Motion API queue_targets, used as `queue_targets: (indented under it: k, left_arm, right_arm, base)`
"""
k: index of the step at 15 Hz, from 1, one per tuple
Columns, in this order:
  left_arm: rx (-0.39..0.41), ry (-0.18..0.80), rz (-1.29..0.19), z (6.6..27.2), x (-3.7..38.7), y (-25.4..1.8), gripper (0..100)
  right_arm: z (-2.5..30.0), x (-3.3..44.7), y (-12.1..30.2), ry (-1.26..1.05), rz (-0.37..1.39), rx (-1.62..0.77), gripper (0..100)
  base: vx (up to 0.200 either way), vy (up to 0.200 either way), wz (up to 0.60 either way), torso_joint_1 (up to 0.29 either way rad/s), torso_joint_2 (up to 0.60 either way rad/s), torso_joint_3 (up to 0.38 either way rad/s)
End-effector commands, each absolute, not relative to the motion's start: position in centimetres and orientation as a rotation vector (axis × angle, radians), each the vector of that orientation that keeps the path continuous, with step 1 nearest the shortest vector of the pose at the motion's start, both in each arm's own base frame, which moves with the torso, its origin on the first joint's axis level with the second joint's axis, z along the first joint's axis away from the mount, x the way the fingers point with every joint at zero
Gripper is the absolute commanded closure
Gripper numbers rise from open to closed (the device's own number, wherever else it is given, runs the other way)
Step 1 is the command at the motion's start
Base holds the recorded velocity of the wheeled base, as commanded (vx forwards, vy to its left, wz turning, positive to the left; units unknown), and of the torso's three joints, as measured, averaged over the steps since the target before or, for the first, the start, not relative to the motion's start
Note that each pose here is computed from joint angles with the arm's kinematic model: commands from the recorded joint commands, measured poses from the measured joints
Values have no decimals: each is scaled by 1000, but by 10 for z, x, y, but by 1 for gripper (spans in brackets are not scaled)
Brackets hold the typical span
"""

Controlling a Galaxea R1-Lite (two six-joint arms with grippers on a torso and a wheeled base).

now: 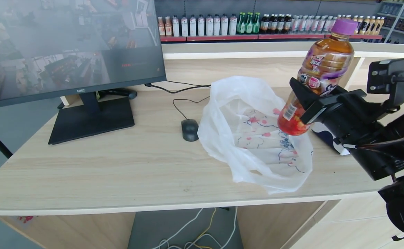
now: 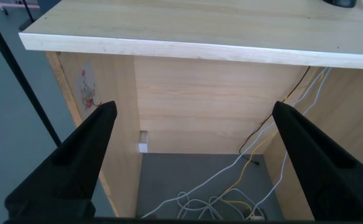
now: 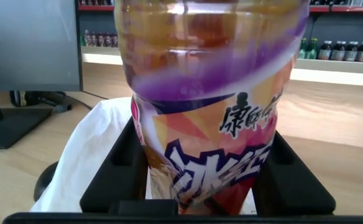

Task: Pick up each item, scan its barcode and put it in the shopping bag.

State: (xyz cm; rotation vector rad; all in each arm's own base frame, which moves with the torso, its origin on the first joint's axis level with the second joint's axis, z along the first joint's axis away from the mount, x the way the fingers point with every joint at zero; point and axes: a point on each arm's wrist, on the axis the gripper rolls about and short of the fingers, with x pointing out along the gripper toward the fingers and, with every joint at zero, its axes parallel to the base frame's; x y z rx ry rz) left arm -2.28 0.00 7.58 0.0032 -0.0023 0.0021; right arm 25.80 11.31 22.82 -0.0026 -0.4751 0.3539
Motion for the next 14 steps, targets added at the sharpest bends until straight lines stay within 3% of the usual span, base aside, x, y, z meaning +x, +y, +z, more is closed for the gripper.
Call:
queue_targets:
  k: [1, 11, 14]
  left_arm:
    - [3, -3, 3, 76, -23, 0, 0]
    - [3, -3, 3, 76, -23, 0, 0]
    - [3, -3, 3, 76, -23, 0, 0]
  right_arm:
    - [232, 265, 129, -465, 394, 2, 100]
    - [270, 303, 159, -432, 431, 3, 100]
    - [262, 316, 167, -416, 435, 5, 100]
  base:
    - [0, 0, 0, 0, 0, 0]
    - [0, 0, 0, 0, 0, 0]
    - [0, 0, 0, 0, 0, 0]
